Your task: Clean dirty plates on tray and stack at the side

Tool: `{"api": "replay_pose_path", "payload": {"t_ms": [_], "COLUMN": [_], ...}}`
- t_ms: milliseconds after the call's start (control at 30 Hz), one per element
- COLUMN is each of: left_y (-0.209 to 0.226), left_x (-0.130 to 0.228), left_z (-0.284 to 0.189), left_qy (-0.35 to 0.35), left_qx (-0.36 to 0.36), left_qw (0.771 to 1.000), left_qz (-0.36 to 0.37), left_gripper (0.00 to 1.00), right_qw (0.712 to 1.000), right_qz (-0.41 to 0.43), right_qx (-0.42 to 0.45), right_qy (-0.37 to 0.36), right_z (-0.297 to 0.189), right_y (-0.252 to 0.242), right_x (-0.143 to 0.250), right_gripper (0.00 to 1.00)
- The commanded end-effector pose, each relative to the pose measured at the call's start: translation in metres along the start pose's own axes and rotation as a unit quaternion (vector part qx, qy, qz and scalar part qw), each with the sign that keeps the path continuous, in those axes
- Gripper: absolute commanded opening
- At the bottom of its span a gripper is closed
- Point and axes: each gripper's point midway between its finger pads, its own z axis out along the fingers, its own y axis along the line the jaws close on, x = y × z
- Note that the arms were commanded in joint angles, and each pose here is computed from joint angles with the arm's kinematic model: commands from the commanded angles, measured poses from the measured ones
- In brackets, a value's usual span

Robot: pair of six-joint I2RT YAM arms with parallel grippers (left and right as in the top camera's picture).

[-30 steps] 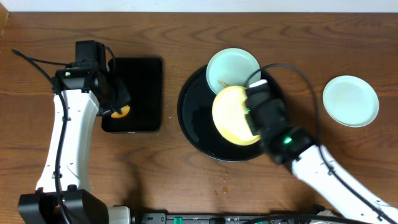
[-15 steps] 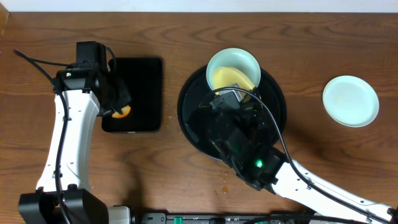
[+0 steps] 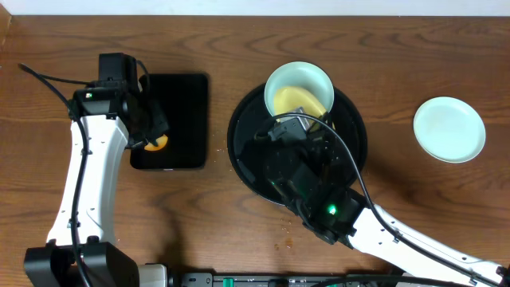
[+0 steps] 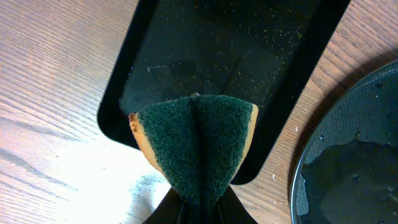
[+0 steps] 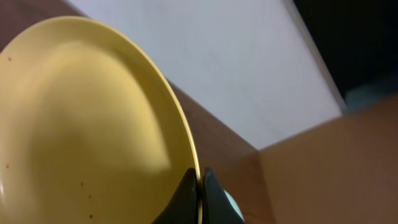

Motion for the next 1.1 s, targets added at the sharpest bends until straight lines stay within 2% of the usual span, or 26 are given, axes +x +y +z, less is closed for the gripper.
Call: {"api": "replay_pose_path", "payload": {"t_ms": [0, 100, 167, 267, 300, 433, 533, 700, 733, 800, 833, 900, 967, 1067], "left_y": [0.000, 0.000, 0.000, 0.000, 0.000, 0.000, 0.000, 0.000, 0.000, 0.000, 0.000, 0.000, -0.001, -0.012], "left_x": [0.003, 0.005, 0.005, 0.005, 0.005, 0.005, 0.005, 0.005, 0.005, 0.005, 0.005, 0.005, 0.006, 0.010], "left_z": [0.002, 0.002, 0.002, 0.002, 0.002, 0.002, 0.002, 0.002, 0.002, 0.002, 0.002, 0.002, 0.002, 0.001], "left_qy": [0.006, 0.009, 0.010, 0.010, 0.010, 0.010, 0.010, 0.010, 0.010, 0.010, 0.010, 0.010, 0.012, 0.022], "left_qx": [0.000, -0.001, -0.002, -0.002, -0.002, -0.002, -0.002, -0.002, -0.002, -0.002, -0.002, -0.002, 0.002, 0.034], "left_qw": [1.000, 1.000, 1.000, 1.000, 1.000, 1.000, 1.000, 1.000, 1.000, 1.000, 1.000, 1.000, 1.000, 0.999], "left_qz": [0.008, 0.008, 0.008, 0.008, 0.008, 0.008, 0.008, 0.008, 0.008, 0.008, 0.008, 0.008, 0.008, 0.015], "left_gripper": [0.11, 0.11, 0.11, 0.11, 0.11, 0.11, 0.11, 0.10, 0.10, 0.08, 0.08, 0.08, 0.07, 0.08], "right_qw": [0.996, 0.982, 0.963, 0.917, 0.893, 0.842, 0.828, 0.830, 0.837, 0.850, 0.856, 0.864, 0.865, 0.850], "right_qz": [0.040, 0.119, 0.175, 0.259, 0.289, 0.334, 0.346, 0.345, 0.334, 0.313, 0.303, 0.293, 0.295, 0.302], "right_qx": [-0.080, -0.134, -0.171, -0.223, -0.242, -0.287, -0.281, -0.279, -0.286, -0.297, -0.302, -0.305, -0.304, -0.337], "right_qy": [-0.002, 0.061, 0.116, 0.208, 0.245, 0.313, 0.341, 0.338, 0.326, 0.303, 0.291, 0.274, 0.269, 0.268], "right_z": [-0.003, 0.001, 0.005, 0.007, 0.007, 0.005, 0.009, 0.014, 0.016, 0.020, 0.022, 0.028, 0.034, 0.038], "right_y": [0.028, 0.046, 0.056, 0.071, 0.076, 0.089, 0.094, 0.106, 0.108, 0.108, 0.107, 0.104, 0.100, 0.100], "right_x": [0.000, 0.029, 0.050, 0.079, 0.090, 0.114, 0.138, 0.159, 0.158, 0.153, 0.149, 0.145, 0.145, 0.145], "right_gripper": [0.01, 0.01, 0.01, 0.01, 0.01, 0.01, 0.01, 0.01, 0.05, 0.34, 0.44, 0.55, 0.58, 0.55]}}
